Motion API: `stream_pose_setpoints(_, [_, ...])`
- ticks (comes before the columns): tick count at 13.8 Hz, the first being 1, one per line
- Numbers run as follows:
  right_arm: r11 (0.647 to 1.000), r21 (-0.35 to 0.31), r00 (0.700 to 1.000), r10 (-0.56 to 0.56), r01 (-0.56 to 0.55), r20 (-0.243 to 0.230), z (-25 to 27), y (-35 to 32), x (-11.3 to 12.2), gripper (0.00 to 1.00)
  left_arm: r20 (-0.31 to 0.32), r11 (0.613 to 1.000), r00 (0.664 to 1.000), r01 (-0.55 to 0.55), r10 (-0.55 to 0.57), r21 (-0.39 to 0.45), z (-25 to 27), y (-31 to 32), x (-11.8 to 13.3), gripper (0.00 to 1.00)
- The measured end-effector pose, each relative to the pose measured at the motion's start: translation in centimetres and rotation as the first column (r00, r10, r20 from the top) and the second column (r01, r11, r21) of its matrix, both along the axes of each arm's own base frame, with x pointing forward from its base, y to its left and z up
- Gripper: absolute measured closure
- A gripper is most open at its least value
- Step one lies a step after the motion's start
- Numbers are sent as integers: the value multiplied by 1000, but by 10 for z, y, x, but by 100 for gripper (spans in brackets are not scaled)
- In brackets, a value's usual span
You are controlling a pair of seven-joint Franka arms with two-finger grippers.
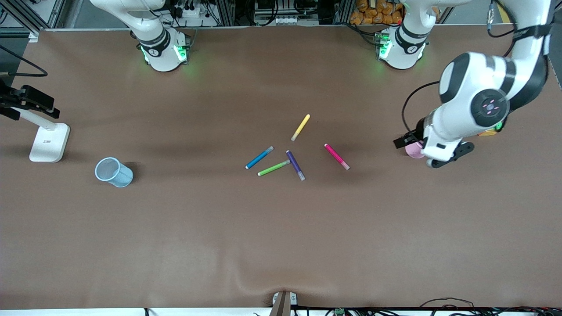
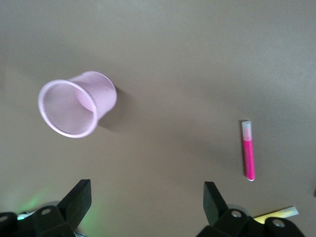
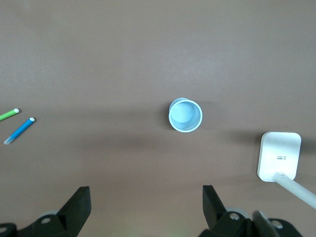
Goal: Place pink and blue markers in matching cups
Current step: 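Move the left gripper past the pink cup toward the pink marker, then grasp the pink marker with the left gripper while the right gripper reaches markers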
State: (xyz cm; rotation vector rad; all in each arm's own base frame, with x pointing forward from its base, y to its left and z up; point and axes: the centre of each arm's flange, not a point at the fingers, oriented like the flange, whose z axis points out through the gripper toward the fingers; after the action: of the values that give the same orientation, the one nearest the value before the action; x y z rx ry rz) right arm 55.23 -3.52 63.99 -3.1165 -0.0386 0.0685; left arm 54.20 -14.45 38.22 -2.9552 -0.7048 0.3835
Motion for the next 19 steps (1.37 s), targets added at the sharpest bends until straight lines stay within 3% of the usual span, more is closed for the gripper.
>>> stream_pose_setpoints(3, [1000,0,1000,-1,1,-5,-3,0,1,0,-43,1000,999,-23,23,-9,-27,-15,-1,0])
stream_pose_setpoints(11, [1000,0,1000,9,-9,-14,-8,-1,4,0,-141,980,982,-146,127,-132,-88,-29,8,0])
stream_pose_setpoints(15, [1000,-2,996,6,-6,-84,-46,-3,22,0,-168,954,965,-233,202,-190,-110,-35,16,0])
stream_pose_setpoints(19, [998,-61,990,-5,-4,-141,-78,-16,35,0,-189,923,935,-334,299,-190,-127,-40,30,0])
